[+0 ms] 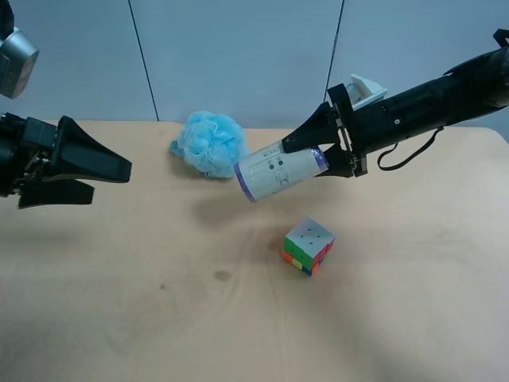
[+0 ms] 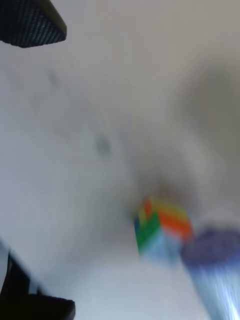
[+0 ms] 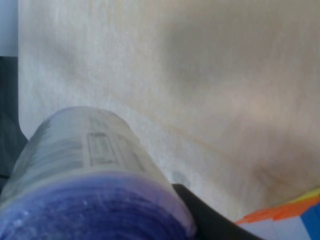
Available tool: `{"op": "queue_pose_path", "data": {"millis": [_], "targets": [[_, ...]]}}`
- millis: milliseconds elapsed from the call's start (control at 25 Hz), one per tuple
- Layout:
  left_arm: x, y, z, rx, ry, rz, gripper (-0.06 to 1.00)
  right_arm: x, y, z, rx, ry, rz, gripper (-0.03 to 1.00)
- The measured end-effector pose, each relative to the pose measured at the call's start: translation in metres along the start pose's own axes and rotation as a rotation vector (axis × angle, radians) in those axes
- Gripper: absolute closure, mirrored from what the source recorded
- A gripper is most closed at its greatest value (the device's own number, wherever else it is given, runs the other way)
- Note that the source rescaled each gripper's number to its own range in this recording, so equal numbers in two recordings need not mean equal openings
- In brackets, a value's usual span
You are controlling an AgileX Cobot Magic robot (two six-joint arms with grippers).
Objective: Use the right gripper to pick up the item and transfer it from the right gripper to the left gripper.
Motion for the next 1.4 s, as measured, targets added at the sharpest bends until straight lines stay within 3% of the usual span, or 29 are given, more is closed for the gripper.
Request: {"op": "queue_pose_path", "data": {"millis": [160,520,880,1160,1400], "targets": [[-0.02,-0.01,-0.002,0.031,0.055,0.159,-0.05,-0.005,0.004,0.001,0.006,0.009,-0.007,0.97],[-0.051,-0.005,-0.008,0.134,0.163,0.33,-0.05,-0.034,0.032,0.008,0.031,0.051,-0.068,0.97],[-0.065,0.0,-0.039,0.13,0.155,0.355,-0.05,-0.037,0.035,0.008,0.031,0.05,-0.078,0.97],[-0.077,0.012,-0.039,0.168,0.18,0.349,-0.05,-0.037,0.038,0.002,0.014,0.018,-0.094,0.97],[-0.081,0.01,-0.036,0.171,0.195,0.351,-0.05,-0.048,0.05,0.006,0.023,0.033,-0.118,0.97]]}}
Point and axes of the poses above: a point on each arm's last joint axis where the gripper is mounted, x pointing back along that axis away from the gripper, y along the wrist's bending axis when the last joint is at zero, z = x × y, the point moved 10 cm from there along -x, pointing out along that axis toward the gripper, and after that the axes turned 15 degrees about x, right-handed, at the moved point
